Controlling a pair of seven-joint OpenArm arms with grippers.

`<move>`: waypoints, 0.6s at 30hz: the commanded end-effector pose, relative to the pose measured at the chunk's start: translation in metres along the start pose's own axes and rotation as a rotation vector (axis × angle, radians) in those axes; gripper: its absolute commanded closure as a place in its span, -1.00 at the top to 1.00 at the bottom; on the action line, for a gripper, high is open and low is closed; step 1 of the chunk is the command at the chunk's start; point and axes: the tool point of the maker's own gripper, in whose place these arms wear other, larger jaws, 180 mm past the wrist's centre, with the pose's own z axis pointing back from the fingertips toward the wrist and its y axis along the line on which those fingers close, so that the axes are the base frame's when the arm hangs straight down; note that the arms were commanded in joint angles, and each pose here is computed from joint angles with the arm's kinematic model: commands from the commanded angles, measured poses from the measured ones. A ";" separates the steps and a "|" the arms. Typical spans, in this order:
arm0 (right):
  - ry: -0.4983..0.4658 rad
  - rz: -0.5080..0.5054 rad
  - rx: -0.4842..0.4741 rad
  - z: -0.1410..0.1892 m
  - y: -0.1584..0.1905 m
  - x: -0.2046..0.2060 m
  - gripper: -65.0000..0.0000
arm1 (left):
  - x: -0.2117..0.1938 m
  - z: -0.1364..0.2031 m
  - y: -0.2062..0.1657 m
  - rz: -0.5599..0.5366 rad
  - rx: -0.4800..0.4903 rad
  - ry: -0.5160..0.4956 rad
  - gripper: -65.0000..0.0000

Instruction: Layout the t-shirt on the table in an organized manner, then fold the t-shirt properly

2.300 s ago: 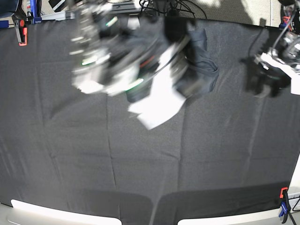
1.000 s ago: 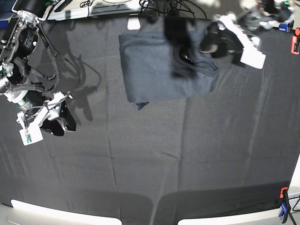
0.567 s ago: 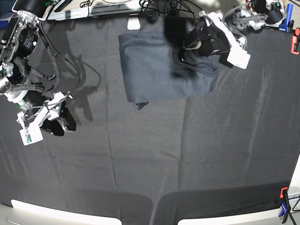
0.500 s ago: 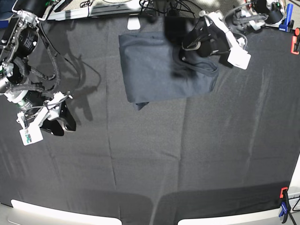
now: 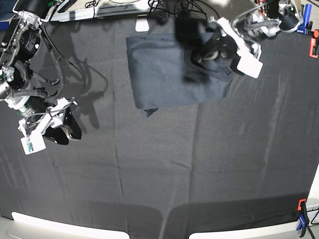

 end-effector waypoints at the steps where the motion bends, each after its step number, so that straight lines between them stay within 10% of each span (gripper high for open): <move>1: -0.047 0.013 -0.002 0.004 -0.002 0.014 -0.27 | 0.004 0.008 0.000 -0.017 0.001 -0.016 -1.00; 16: -0.051 0.013 -0.002 0.004 -0.002 0.015 -0.27 | -0.037 0.059 0.056 -0.035 0.244 0.152 -0.99; 18: -0.051 0.013 -0.002 0.004 -0.002 0.015 -0.27 | -0.039 0.060 0.059 -0.043 0.259 0.167 -0.67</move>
